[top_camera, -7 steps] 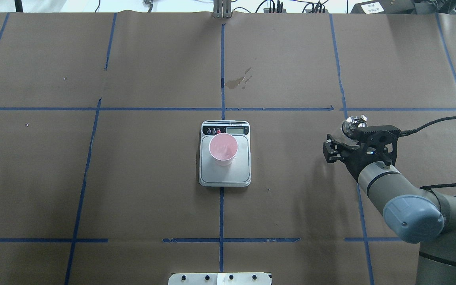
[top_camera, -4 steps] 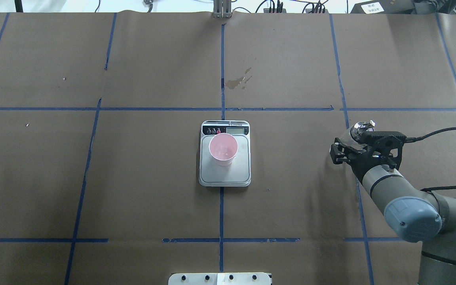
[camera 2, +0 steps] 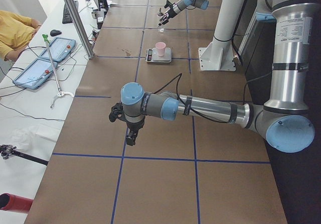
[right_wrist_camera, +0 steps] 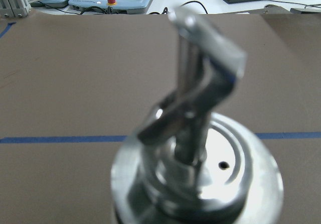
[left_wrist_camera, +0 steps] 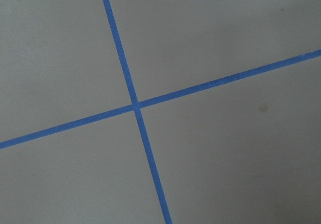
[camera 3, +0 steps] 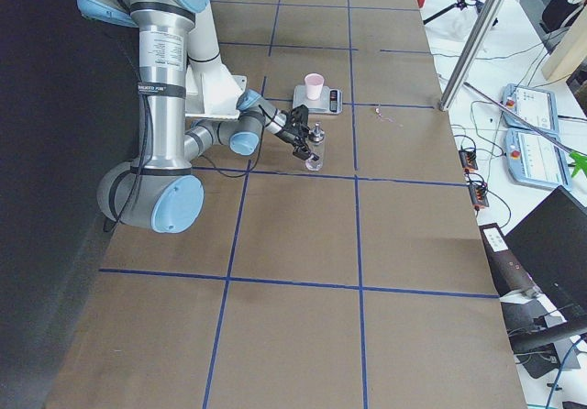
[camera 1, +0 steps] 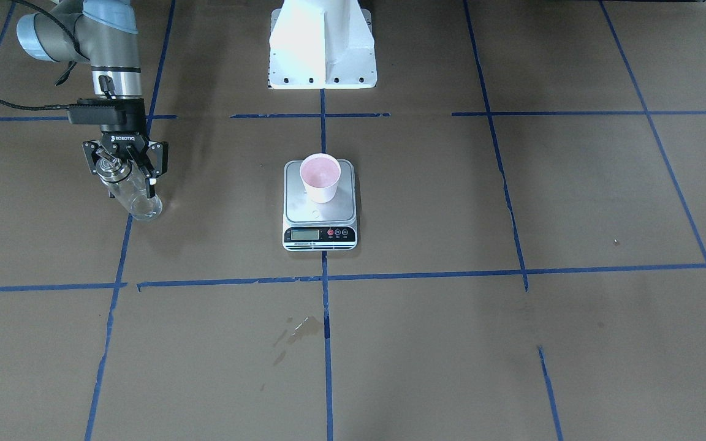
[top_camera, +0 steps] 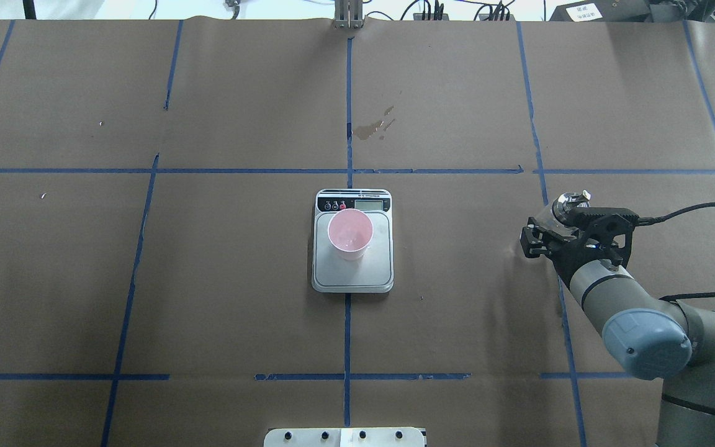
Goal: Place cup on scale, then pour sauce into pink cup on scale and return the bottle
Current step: 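Lower the glass sauce bottle onto the table at its starting spot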
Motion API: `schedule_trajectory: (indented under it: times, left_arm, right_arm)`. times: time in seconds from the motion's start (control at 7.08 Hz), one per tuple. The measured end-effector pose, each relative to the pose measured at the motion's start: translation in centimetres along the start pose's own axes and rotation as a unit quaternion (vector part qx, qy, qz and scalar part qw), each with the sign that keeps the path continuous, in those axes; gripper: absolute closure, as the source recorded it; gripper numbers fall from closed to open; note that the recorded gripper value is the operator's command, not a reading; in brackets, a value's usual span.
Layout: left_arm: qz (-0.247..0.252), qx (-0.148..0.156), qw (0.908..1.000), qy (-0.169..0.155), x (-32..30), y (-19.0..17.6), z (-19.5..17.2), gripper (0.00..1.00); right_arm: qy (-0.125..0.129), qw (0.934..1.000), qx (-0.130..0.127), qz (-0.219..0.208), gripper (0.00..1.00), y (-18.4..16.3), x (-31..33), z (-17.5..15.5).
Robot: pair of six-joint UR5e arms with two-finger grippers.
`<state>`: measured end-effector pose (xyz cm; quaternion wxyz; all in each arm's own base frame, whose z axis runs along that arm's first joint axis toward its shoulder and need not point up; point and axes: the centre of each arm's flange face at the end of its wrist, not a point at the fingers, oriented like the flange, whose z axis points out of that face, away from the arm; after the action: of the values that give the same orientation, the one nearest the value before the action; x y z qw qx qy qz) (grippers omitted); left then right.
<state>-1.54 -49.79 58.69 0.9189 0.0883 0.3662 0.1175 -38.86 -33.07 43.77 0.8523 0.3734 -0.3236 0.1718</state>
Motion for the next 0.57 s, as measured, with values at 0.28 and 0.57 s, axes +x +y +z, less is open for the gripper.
schedule_trajectory:
  times: [0.28,0.57]
  left_arm:
    - [0.000,0.000,1.0000,0.000,-0.06,0.03,0.02,0.00]
    - [-0.001,0.000,1.0000,0.000,-0.11,0.08,0.08,0.00]
  right_arm:
    - [0.006,1.0000,0.001,-0.004,0.44,0.40,0.39,0.48]
    - [0.008,0.9999,0.001,-0.006,0.31,0.59,0.47,0.61]
